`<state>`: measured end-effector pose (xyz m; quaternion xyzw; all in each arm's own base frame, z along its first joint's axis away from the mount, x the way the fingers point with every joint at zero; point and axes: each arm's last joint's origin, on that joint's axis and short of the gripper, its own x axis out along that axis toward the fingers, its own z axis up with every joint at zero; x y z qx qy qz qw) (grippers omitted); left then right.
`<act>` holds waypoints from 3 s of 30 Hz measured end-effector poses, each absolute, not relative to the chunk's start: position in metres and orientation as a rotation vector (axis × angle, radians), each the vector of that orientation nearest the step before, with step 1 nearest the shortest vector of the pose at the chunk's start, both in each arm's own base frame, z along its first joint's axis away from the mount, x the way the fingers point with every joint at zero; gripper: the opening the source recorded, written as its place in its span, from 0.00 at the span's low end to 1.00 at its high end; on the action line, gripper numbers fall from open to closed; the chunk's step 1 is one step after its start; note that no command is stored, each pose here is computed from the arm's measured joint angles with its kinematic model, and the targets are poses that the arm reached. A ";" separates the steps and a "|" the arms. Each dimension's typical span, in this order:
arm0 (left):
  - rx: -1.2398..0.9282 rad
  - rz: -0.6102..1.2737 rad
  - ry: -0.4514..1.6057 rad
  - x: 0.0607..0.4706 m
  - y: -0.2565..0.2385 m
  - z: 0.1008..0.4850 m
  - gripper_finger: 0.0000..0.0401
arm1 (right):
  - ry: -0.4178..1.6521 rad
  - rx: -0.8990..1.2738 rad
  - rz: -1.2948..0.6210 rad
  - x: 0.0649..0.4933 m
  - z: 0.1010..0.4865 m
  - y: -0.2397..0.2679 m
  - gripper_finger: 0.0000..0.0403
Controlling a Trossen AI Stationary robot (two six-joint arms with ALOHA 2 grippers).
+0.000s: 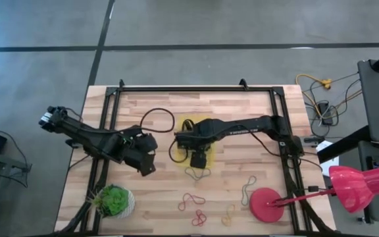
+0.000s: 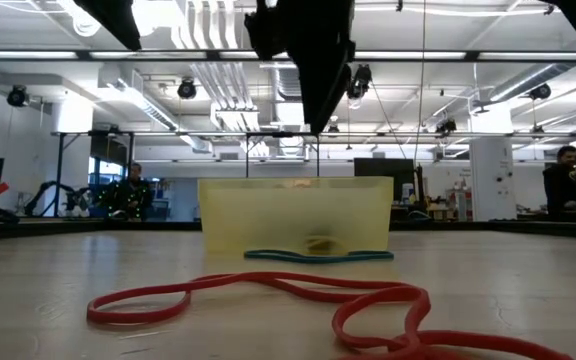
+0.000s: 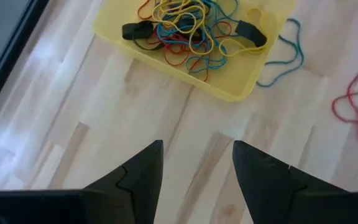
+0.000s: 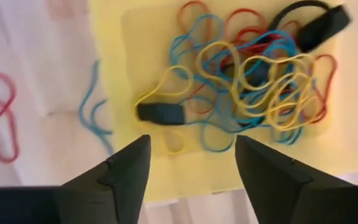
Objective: Pick and place rubber bands into bin
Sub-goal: Put the blue rubber band into the yellow bin
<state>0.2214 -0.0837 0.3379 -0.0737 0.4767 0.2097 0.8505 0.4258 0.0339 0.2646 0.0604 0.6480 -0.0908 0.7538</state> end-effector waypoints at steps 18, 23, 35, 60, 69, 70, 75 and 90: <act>-0.030 0.377 1.045 0.198 -0.073 0.303 0.44 | 1.427 0.152 -0.207 0.413 0.259 0.100 0.57; -0.042 0.363 1.033 0.200 -0.074 0.303 0.44 | 1.465 0.110 -0.185 0.406 0.249 0.116 0.57; -0.073 0.321 0.991 0.208 -0.075 0.304 0.44 | 1.596 0.023 -0.192 0.368 0.243 0.175 0.57; -0.535 0.328 0.974 0.253 -0.089 0.281 0.44 | 1.607 -0.264 0.086 0.229 0.208 0.141 0.54; -0.617 0.382 0.983 0.257 -0.093 0.274 0.44 | 1.607 -0.369 0.258 0.218 0.175 0.138 0.54; -0.619 0.383 0.985 0.257 -0.094 0.274 0.44 | 1.613 -0.370 0.255 0.218 0.172 0.138 0.54; -0.637 0.394 0.982 0.257 -0.094 0.274 0.44 | 1.603 -0.303 0.262 0.220 0.158 0.141 0.54; -0.650 0.384 0.958 0.259 -0.094 0.275 0.44 | 1.578 -0.193 0.279 0.219 0.138 0.147 0.54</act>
